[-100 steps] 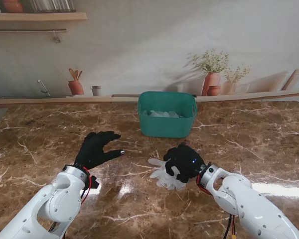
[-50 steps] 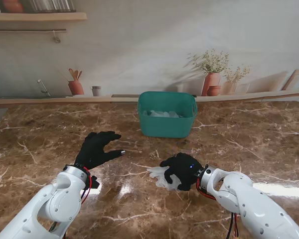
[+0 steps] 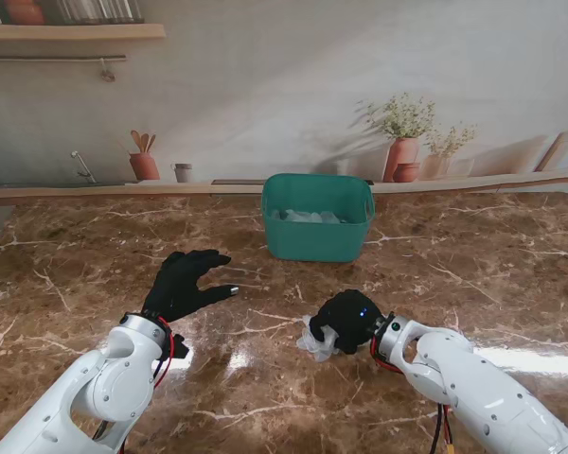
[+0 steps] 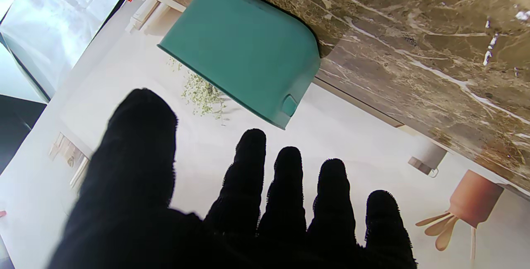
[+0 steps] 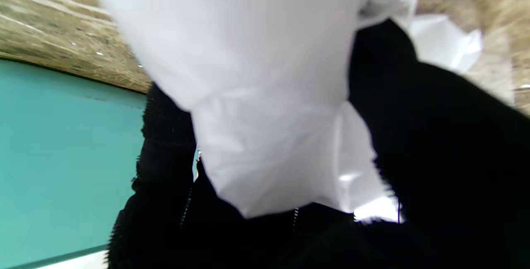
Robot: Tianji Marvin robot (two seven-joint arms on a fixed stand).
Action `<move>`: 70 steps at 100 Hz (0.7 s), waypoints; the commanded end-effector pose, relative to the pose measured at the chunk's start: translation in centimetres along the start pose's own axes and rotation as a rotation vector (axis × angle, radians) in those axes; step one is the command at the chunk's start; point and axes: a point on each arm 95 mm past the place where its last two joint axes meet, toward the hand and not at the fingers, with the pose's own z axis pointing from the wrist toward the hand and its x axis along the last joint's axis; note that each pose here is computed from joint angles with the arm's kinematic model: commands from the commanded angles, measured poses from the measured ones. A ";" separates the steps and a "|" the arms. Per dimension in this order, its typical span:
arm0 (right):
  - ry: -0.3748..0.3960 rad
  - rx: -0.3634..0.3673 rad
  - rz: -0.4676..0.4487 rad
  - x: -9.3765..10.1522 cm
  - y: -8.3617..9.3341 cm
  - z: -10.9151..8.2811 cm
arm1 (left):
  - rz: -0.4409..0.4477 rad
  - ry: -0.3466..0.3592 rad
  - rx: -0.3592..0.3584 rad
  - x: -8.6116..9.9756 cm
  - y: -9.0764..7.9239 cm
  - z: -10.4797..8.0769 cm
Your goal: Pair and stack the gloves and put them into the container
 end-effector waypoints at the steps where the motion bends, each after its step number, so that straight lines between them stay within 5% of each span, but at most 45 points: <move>1: -0.026 0.007 0.022 0.2 -0.7 -0.1 | -0.005 0.002 -0.004 0.1 0.2 -0.2; 21: -0.046 -0.056 0.070 0.3 0.9 0.5 | -0.006 0.004 -0.012 0.1 0.4 -0.2; 70: -0.107 -0.264 0.125 -0.5 8.1 2.0 | -0.001 0.015 -0.024 0.4 1.0 -0.4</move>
